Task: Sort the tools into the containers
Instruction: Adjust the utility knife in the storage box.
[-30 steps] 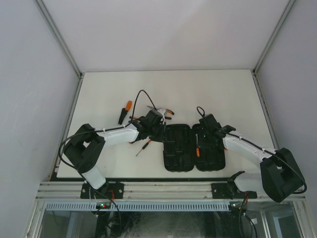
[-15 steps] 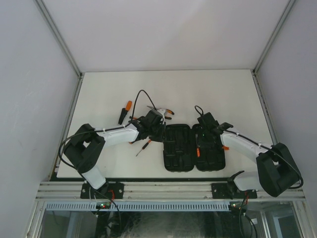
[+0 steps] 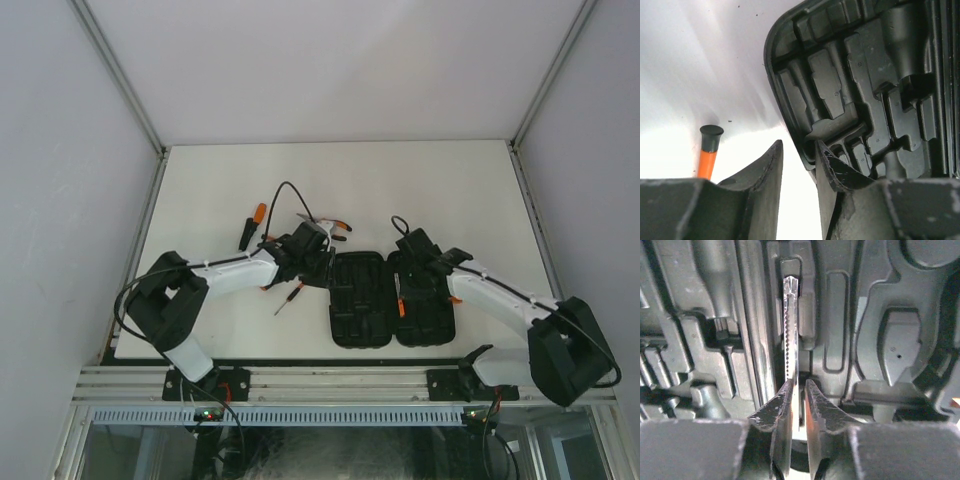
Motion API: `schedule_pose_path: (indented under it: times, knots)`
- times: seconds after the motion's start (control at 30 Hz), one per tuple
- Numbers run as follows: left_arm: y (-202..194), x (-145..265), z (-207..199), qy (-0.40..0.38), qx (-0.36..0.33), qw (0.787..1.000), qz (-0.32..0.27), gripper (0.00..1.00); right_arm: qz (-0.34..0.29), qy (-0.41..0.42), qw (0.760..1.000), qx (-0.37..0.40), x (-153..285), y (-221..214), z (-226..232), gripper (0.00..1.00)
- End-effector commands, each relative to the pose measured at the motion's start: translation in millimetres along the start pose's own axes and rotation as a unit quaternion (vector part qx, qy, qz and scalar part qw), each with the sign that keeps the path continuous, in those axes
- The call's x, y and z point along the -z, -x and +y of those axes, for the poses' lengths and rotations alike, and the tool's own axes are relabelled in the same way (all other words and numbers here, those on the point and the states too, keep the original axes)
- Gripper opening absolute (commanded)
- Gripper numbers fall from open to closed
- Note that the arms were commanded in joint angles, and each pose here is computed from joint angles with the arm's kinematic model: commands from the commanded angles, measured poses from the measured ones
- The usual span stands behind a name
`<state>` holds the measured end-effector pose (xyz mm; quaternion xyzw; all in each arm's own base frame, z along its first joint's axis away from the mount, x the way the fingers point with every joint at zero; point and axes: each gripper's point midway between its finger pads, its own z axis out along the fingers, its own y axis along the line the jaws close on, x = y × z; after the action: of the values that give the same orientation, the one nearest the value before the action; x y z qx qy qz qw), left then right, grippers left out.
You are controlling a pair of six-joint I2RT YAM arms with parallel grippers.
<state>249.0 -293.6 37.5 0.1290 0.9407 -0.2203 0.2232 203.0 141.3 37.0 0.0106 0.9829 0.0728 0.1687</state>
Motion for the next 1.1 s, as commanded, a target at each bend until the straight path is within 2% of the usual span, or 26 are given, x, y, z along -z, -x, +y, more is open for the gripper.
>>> schedule_pose_path:
  times: [0.0,0.2,0.47,0.53,0.73,1.07]
  knots:
    - [34.2,30.6,-12.7,-0.017,-0.017,0.999,-0.04,0.37,-0.063,0.01,0.998,0.005,41.3,22.7,3.9,0.17]
    - [59.1,61.9,-9.7,-0.02,-0.017,0.997,-0.077,0.42,-0.154,0.035,0.988,0.004,83.7,47.8,4.6,0.23]
    - [71.2,108.9,20.2,0.05,-0.019,0.99,-0.131,0.47,-0.179,0.048,0.983,-0.007,86.8,39.9,-0.9,0.3]
    - [68.2,118.2,28.9,0.066,-0.014,0.988,-0.142,0.47,-0.173,0.057,0.983,-0.007,80.7,34.5,0.4,0.3]
    - [48.4,127.2,43.2,0.076,0.004,0.986,-0.147,0.48,-0.112,0.057,0.992,-0.001,47.8,14.8,5.3,0.16]
    - [35.5,123.5,48.6,0.079,0.016,0.987,-0.137,0.48,-0.069,0.052,0.996,0.009,17.5,8.6,12.4,0.12]
